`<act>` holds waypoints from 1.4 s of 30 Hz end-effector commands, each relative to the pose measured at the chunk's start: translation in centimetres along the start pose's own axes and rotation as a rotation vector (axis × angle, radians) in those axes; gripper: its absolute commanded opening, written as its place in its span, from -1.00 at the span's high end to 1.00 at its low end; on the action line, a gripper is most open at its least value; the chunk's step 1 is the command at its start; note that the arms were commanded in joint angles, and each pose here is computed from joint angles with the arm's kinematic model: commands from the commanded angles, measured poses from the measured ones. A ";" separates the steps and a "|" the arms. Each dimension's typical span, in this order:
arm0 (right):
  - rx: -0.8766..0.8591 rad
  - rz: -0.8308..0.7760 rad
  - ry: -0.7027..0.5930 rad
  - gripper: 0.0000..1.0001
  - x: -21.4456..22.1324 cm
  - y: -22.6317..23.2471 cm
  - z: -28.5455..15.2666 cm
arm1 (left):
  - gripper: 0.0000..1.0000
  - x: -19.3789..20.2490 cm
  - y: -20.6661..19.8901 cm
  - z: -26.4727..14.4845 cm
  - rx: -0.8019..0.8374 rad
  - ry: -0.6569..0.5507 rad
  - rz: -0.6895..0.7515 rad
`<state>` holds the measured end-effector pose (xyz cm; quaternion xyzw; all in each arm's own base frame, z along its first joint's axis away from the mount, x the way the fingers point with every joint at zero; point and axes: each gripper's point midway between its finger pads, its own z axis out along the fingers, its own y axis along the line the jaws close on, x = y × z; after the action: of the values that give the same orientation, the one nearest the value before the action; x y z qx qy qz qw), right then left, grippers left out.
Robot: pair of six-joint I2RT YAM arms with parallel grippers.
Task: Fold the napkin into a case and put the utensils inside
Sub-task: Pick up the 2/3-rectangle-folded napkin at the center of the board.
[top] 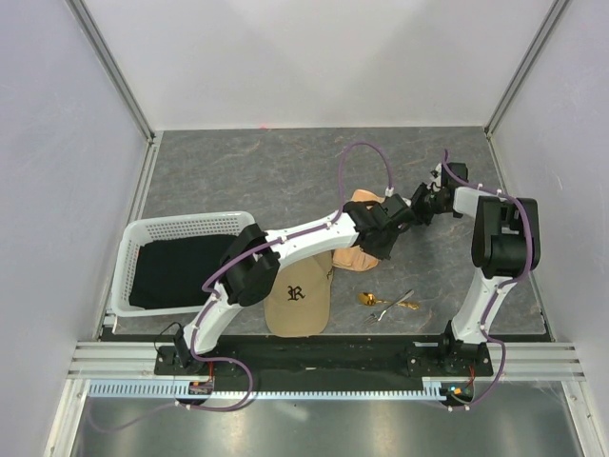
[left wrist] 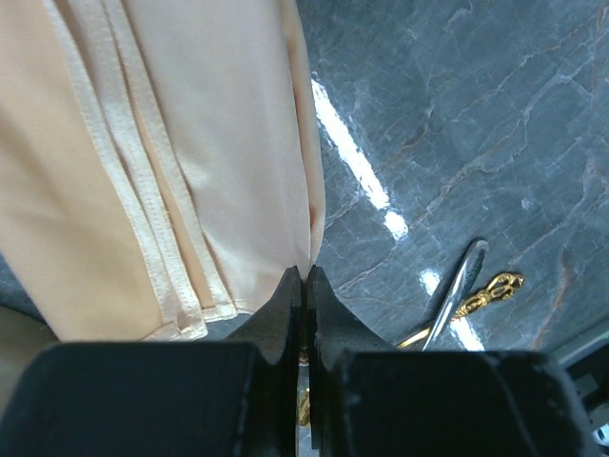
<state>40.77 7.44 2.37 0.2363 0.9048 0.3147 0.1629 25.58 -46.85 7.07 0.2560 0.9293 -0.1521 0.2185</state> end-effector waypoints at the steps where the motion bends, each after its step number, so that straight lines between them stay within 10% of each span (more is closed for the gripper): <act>1: -0.002 -0.031 -0.053 0.79 -1.0 0.0 0.6 | 0.96 -2.8 -2.4 -3.2 0.137 -0.076 -0.044; 7: 0.011 -0.061 -0.070 1.00 -1.8 0.2 0.2 | -0.07 -3.1 -3.1 -4.4 0.346 -0.062 -0.080; 10: 0.021 -0.073 -0.066 1.00 -2.2 0.4 0.1 | -0.14 -5.5 -2.6 -6.3 0.452 -0.150 -0.133; 22: 0.096 -0.105 -0.086 1.00 -2.8 0.4 -1.0 | 0.95 -12.5 5.4 0.7 0.469 -0.213 -0.345; 42: 0.139 -0.094 -0.113 1.00 -1.5 7.1 -0.3 | 0.96 -11.2 6.6 8.7 0.493 -0.115 -0.473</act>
<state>43.27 9.00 4.81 0.2019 0.9335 0.2228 0.1954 40.50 -48.16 2.79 0.0741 0.8975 -0.4016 0.1662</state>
